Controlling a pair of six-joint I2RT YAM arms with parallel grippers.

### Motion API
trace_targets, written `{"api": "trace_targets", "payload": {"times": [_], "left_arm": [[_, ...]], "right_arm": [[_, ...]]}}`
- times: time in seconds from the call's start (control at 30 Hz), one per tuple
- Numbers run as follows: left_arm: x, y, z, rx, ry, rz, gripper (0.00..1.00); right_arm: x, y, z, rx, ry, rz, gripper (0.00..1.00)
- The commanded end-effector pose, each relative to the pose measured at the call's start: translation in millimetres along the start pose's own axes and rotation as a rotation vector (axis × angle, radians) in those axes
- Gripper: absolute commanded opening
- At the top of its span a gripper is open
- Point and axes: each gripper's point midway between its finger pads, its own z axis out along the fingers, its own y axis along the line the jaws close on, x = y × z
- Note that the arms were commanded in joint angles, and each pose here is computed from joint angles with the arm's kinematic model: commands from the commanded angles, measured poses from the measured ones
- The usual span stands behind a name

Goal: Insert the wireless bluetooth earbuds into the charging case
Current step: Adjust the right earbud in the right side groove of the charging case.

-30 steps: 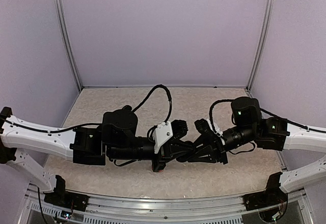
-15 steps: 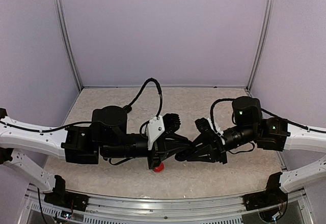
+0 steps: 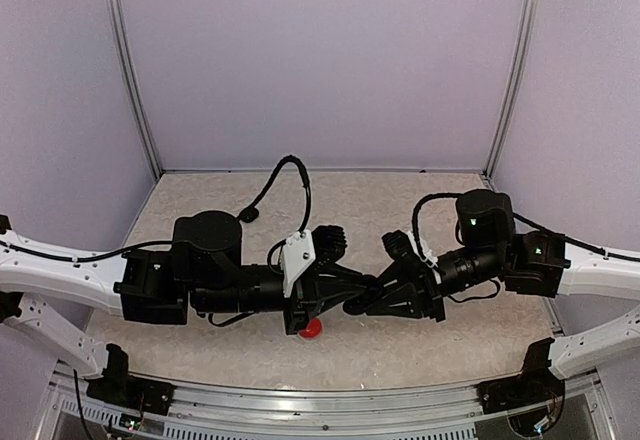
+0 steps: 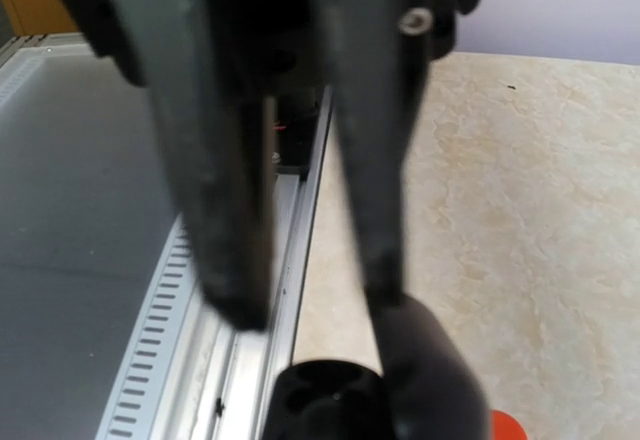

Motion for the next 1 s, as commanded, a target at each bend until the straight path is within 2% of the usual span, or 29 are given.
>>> {"api": "trace_targets", "payload": {"times": [0.0,0.67,0.97], "left_arm": [[-3.6,-8.8,-3.4,0.023,-0.018,0.000,0.17],[14.1,9.4,18.3,-0.044,0.067,-0.038,0.11],[28.8,2.5,23.3,0.007,0.110,-0.040,0.07]], "right_arm": [[-14.8,-1.5,-2.6,0.024,-0.036,-0.023,0.00],[-18.5,0.6,-4.8,0.019,-0.046,-0.035,0.00],[-25.0,1.8,-10.3,0.034,-0.069,-0.048,0.00]]}}
